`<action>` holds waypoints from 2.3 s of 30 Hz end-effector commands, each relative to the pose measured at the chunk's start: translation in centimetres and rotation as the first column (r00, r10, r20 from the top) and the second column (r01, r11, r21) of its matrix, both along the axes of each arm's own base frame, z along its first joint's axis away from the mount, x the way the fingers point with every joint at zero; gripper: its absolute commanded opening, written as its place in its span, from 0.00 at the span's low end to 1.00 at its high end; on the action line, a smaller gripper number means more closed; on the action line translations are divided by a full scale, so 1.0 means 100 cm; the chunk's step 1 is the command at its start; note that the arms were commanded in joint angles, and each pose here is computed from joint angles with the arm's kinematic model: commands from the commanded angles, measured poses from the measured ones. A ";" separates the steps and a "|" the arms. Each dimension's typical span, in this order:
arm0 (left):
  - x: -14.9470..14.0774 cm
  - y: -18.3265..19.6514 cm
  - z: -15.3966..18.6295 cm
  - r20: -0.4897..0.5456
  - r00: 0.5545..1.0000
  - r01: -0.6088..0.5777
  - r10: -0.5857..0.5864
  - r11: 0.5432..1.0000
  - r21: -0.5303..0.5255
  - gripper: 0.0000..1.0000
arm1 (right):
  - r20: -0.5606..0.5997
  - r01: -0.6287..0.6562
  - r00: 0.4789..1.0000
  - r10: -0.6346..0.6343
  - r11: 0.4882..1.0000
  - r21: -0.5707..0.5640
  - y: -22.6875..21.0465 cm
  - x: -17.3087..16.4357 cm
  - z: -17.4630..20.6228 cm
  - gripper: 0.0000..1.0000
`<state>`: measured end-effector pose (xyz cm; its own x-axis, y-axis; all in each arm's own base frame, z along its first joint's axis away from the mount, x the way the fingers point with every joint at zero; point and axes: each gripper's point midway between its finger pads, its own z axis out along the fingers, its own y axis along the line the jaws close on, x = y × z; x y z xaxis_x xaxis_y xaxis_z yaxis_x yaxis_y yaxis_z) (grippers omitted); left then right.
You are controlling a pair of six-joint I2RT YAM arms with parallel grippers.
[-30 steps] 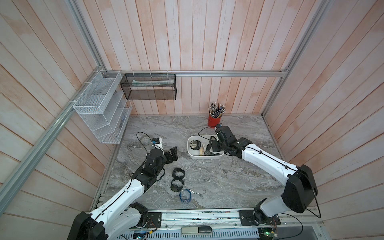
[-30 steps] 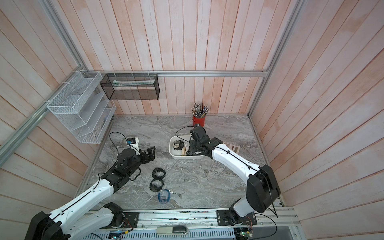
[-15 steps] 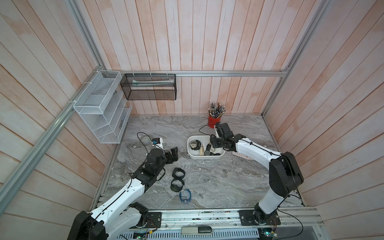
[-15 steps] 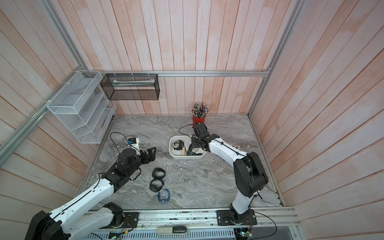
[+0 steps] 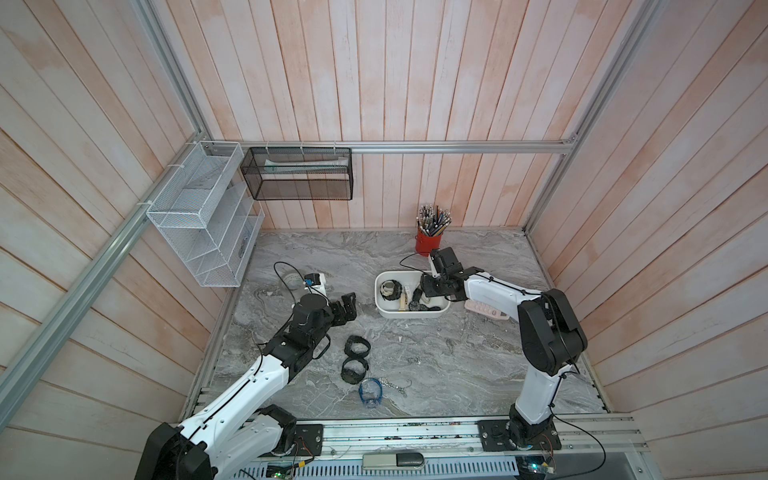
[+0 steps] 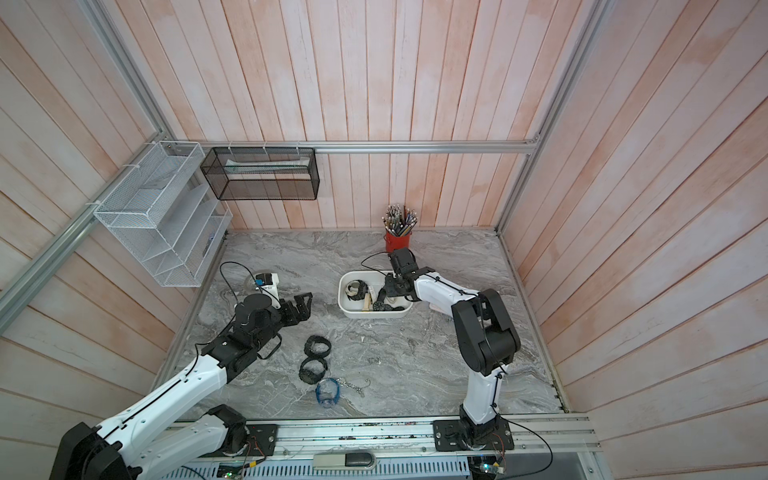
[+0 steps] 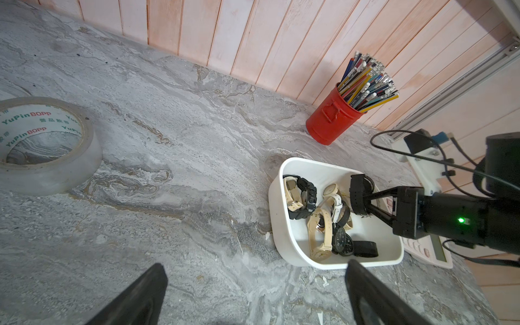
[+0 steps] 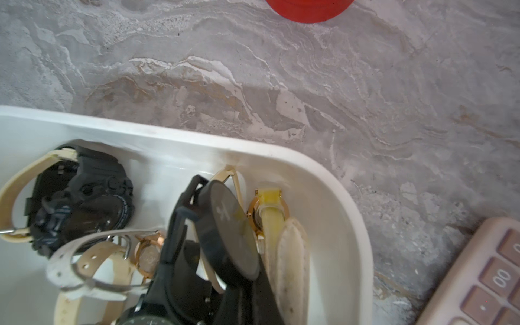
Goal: Put the watch into the storage box
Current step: Place the watch in the storage box, then pick up the watch at the center of the board.
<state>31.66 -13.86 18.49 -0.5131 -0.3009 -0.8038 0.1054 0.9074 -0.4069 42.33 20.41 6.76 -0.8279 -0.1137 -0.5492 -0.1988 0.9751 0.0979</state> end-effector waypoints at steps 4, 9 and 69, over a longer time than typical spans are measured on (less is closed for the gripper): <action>0.002 0.001 0.010 0.004 1.000 -0.013 0.013 1.000 -0.027 1.00 | 0.003 -0.042 0.999 0.042 0.999 0.033 0.009 0.006 -0.004 0.04; 0.000 0.004 0.007 -0.011 0.999 -0.032 0.032 0.999 -0.039 1.00 | 0.045 -0.052 0.998 0.049 0.997 0.065 0.010 0.009 0.016 0.24; -0.071 -0.091 -0.104 -0.546 0.818 0.334 -0.180 0.922 0.196 0.62 | 0.248 -0.094 0.969 -0.013 0.904 0.417 -0.003 -0.083 0.101 0.94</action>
<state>24.27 -22.23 7.87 -0.8964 0.0753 -0.4369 0.1820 0.9611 -0.2077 34.31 20.35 16.77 -0.6722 0.1344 -0.7281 -0.3159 0.8373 0.4462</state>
